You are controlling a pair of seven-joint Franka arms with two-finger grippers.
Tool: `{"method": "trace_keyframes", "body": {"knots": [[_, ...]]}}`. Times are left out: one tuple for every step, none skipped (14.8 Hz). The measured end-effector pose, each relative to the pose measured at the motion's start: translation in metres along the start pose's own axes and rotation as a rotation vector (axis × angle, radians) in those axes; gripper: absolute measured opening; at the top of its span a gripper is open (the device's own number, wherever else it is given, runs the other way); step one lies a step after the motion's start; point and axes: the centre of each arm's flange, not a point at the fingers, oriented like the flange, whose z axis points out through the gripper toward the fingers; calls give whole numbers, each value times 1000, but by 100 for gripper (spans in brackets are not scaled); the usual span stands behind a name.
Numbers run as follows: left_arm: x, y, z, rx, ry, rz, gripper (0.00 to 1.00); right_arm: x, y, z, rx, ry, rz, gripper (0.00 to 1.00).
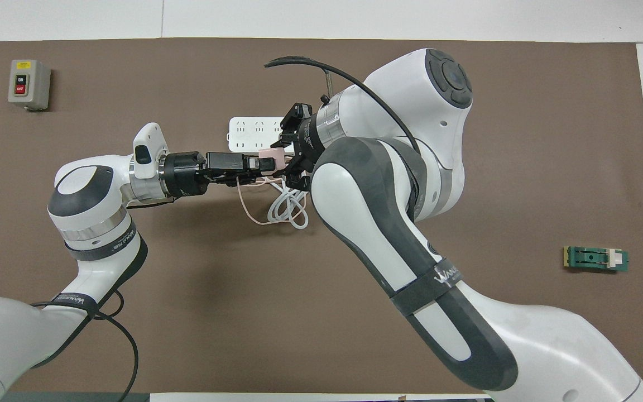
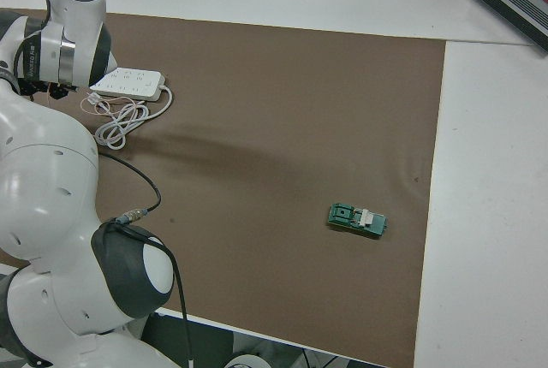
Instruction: Plug charger into power strip
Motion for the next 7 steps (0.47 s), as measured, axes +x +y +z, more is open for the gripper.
{"method": "trace_keyframes", "body": {"knots": [[0, 1, 0, 2, 2, 2, 31, 0, 0, 0, 2, 0, 0, 48], [1, 1, 0, 2, 2, 3, 31, 0, -1, -1, 4, -1, 0, 48], [2, 2, 0, 3, 3, 6, 31, -1, -1, -1, 7, -2, 1, 48], [4, 4, -1, 6, 8, 1, 31, -1, -1, -2, 9, -2, 1, 54], [7, 7, -3, 8, 16, -4, 31, -1, -1, -2, 10, -2, 2, 63], [10, 11, -5, 10, 23, -4, 31, 0, -2, -2, 11, -2, 2, 73], [13, 14, -8, 10, 29, -4, 31, 0, -2, -2, 11, -2, 3, 82]]}}
